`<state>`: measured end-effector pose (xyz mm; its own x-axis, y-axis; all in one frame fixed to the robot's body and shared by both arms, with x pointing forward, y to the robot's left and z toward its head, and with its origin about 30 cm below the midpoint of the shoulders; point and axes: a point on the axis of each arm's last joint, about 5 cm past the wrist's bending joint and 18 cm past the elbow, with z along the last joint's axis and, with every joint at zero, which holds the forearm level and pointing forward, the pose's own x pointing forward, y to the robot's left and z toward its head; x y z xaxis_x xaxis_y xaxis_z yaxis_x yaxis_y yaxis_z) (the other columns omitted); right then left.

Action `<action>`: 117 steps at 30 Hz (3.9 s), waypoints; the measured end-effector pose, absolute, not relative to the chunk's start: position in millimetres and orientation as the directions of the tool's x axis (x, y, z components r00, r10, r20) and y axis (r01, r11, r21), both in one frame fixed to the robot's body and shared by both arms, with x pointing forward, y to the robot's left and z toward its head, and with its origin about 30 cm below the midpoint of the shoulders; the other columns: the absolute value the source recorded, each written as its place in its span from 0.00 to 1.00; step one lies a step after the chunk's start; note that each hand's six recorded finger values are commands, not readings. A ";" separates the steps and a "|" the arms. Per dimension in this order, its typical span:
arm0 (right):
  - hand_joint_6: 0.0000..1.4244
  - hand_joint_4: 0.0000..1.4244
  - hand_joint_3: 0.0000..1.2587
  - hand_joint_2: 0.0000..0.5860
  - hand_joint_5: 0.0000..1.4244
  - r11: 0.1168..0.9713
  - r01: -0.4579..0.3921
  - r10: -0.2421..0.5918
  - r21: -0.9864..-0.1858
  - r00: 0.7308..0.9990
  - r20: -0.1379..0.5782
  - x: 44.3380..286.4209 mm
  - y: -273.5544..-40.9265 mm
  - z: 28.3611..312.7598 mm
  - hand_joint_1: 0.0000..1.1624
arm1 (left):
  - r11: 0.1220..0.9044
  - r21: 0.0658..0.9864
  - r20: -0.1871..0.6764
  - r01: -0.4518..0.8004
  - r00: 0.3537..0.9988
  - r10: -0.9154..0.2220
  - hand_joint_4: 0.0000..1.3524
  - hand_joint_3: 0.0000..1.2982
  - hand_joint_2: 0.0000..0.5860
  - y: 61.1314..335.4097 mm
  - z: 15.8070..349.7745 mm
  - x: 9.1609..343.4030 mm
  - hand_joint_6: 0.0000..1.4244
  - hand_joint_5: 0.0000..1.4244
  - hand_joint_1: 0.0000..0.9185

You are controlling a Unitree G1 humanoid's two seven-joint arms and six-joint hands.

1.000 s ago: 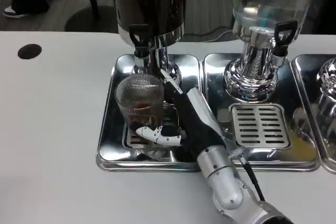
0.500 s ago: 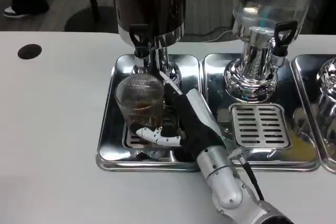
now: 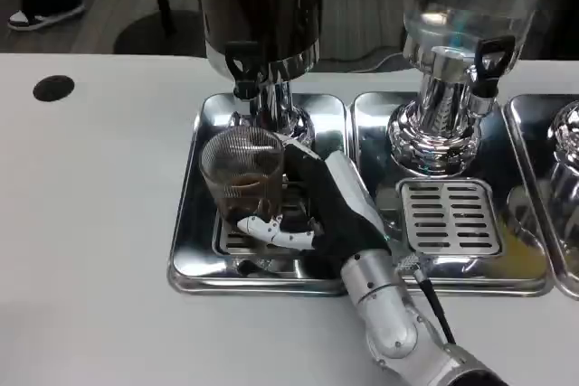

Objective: Grasp the cup under the faucet to collect the drink, then remove the cup.

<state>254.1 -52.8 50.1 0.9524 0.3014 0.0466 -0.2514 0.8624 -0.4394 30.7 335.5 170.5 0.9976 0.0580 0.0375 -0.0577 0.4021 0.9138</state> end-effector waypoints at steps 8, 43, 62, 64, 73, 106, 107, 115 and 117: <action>0.17 0.23 0.27 0.32 0.22 0.866 -0.246 0.294 -0.435 0.955 0.047 254.3 -52.9 50.3 0.79 | 0.406 0.912 0.036 -0.056 0.998 0.059 0.00 0.00 0.04 335.4 170.1 32.3 0.00 0.00 0.00; 0.17 0.25 0.28 0.34 0.23 0.877 -0.220 0.273 -0.428 0.960 0.066 251.0 -52.3 49.3 0.77 | 0.416 0.909 0.028 -0.039 0.999 0.031 0.00 0.00 0.04 331.6 162.7 43.3 0.00 0.00 0.00; 0.17 0.26 0.28 0.35 0.24 0.887 -0.199 0.261 -0.417 0.961 0.096 247.3 -49.3 52.1 0.77 | 0.432 0.901 0.031 -0.034 0.999 0.013 0.00 0.00 0.04 327.9 159.2 50.4 0.00 0.00 0.00; 0.17 0.26 0.28 0.35 0.24 0.888 -0.195 0.261 -0.417 0.960 0.106 248.2 -49.3 53.8 0.77 | 0.433 0.901 0.032 -0.034 0.999 0.012 0.00 0.00 0.04 327.8 159.2 50.7 0.00 0.00 0.00; 0.17 0.26 0.28 0.36 0.24 0.889 -0.183 0.249 -0.419 0.962 0.109 245.5 -54.8 51.6 0.76 | 0.437 0.899 0.030 -0.031 1.000 0.008 0.00 0.00 0.04 326.8 158.1 52.2 0.00 0.00 0.00; 0.18 0.27 0.29 0.37 0.24 0.906 -0.129 0.197 -0.402 0.972 0.131 201.9 -91.7 35.9 0.75 | 0.436 0.900 0.040 -0.025 0.999 -0.025 0.00 0.00 0.04 318.5 156.7 67.0 0.00 0.00 0.00; 0.18 0.27 0.29 0.37 0.24 0.905 -0.128 0.196 -0.406 0.972 0.131 200.5 -93.8 35.6 0.75 | 0.436 0.899 0.042 -0.026 0.999 -0.028 0.00 0.00 0.04 318.0 156.8 67.7 0.00 0.00 0.00; 0.18 0.27 0.29 0.37 0.24 0.908 -0.127 0.200 -0.400 0.969 0.148 194.4 -96.0 37.9 0.75 | 0.443 0.897 0.034 -0.015 0.999 -0.034 0.00 0.00 0.04 316.2 154.8 68.8 0.00 0.00 0.00; 0.18 0.27 0.29 0.37 0.24 0.908 -0.128 0.203 -0.399 0.967 0.153 192.7 -96.2 38.9 0.75 | 0.443 0.896 0.033 -0.014 0.999 -0.035 0.00 0.00 0.04 316.1 154.7 69.0 0.00 0.00 0.00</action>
<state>192.7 -96.2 38.9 0.9672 0.2030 0.1530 -0.1275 0.9082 -0.3986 69.0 316.1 154.7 0.9988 -0.0351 0.0334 -0.0144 0.4430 0.8964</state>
